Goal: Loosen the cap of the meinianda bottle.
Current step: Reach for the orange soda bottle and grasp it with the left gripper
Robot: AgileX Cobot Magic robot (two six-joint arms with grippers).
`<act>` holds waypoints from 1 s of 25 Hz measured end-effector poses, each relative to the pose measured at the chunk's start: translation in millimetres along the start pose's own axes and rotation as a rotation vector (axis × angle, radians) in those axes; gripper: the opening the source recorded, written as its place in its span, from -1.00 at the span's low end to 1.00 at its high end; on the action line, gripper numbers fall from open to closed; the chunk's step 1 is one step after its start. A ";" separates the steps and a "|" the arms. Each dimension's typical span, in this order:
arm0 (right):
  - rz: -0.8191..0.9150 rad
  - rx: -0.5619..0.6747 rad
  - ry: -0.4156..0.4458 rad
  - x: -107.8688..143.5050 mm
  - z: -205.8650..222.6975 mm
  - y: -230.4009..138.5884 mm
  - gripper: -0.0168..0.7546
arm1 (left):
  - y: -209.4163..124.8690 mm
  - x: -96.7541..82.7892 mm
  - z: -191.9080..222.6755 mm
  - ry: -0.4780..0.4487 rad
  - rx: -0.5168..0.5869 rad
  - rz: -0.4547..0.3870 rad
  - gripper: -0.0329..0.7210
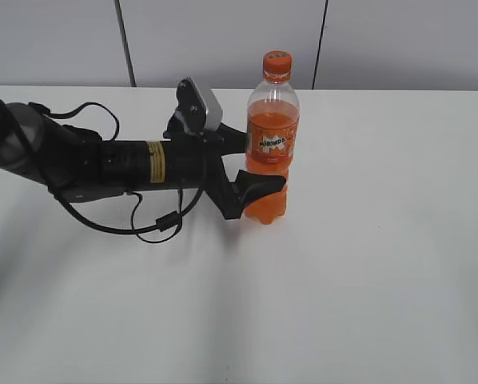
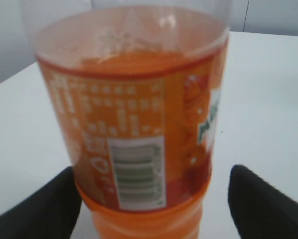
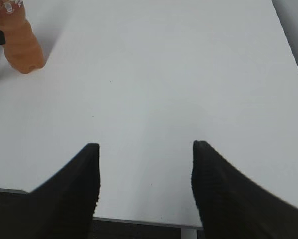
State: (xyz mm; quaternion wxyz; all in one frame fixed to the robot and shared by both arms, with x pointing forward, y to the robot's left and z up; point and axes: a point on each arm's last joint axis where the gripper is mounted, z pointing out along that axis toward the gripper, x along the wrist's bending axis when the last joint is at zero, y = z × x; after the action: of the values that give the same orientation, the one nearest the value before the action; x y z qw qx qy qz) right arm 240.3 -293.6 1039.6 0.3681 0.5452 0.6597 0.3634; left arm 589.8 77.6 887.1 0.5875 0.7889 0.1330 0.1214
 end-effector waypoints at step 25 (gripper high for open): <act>0.000 -0.002 0.000 0.0 -1.4 0.9 0.19 | -1.2 3.3 18.9 -0.004 -0.015 -0.005 0.20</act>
State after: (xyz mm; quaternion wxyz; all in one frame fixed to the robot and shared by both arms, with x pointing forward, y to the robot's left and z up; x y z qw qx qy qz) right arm 239.4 -293.6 1041.1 0.3689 0.5447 0.6593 0.3641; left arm 599.3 62.2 880.8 0.5939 0.7844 0.1328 0.1196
